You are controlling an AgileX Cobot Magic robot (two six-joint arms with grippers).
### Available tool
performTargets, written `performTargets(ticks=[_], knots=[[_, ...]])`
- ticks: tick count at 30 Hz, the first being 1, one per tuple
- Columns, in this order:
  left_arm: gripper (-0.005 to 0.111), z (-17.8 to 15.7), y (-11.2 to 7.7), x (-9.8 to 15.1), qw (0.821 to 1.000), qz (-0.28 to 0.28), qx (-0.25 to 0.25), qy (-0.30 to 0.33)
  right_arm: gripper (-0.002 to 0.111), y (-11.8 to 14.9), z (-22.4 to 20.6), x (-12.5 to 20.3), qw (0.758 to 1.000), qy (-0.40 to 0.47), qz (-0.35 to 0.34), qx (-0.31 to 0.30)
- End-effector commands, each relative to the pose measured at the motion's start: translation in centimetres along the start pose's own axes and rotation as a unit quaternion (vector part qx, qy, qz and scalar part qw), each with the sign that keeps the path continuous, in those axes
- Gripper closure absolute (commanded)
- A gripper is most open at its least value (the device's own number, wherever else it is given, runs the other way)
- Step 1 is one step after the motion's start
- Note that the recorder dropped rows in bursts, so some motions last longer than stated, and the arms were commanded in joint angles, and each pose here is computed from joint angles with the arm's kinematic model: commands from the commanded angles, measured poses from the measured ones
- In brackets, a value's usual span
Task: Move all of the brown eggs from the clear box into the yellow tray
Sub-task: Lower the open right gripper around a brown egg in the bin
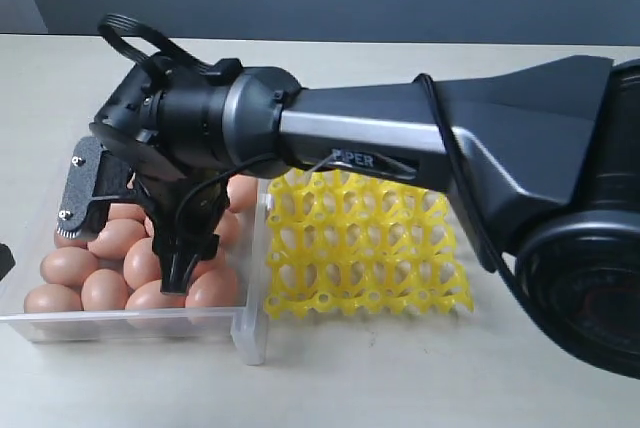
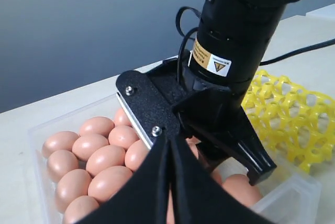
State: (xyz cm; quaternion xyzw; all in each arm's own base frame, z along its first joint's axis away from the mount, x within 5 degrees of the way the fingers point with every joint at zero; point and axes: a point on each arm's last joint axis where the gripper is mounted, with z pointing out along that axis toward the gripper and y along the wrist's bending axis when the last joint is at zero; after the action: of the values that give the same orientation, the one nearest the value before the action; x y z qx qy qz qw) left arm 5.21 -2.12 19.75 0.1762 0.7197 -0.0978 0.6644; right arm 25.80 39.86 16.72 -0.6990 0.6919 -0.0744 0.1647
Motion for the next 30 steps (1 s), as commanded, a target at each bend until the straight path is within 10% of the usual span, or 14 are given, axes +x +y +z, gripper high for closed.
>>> performTargets(ticks=[1,12,18,30], knots=[[0.106,0.0,0.0,0.1,1.0,-0.002,0.003,-0.003,0.054,0.0,2.3,0.3,0.999,0.028,-0.038,0.024],[0.106,0.0,0.0,0.1,1.0,-0.002,0.003,-0.003,0.055,0.4,3.4,-0.3,1.0,-0.007,-0.021,0.01],[0.106,0.0,0.0,0.1,1.0,-0.002,0.003,-0.002,0.108,0.5,3.8,-0.3,1.0,-0.003,-0.025,0.01],[0.106,0.0,0.0,0.1,1.0,-0.002,0.003,-0.003,0.106,-0.7,0.9,-0.6,0.998,-0.032,-0.004,0.045]])
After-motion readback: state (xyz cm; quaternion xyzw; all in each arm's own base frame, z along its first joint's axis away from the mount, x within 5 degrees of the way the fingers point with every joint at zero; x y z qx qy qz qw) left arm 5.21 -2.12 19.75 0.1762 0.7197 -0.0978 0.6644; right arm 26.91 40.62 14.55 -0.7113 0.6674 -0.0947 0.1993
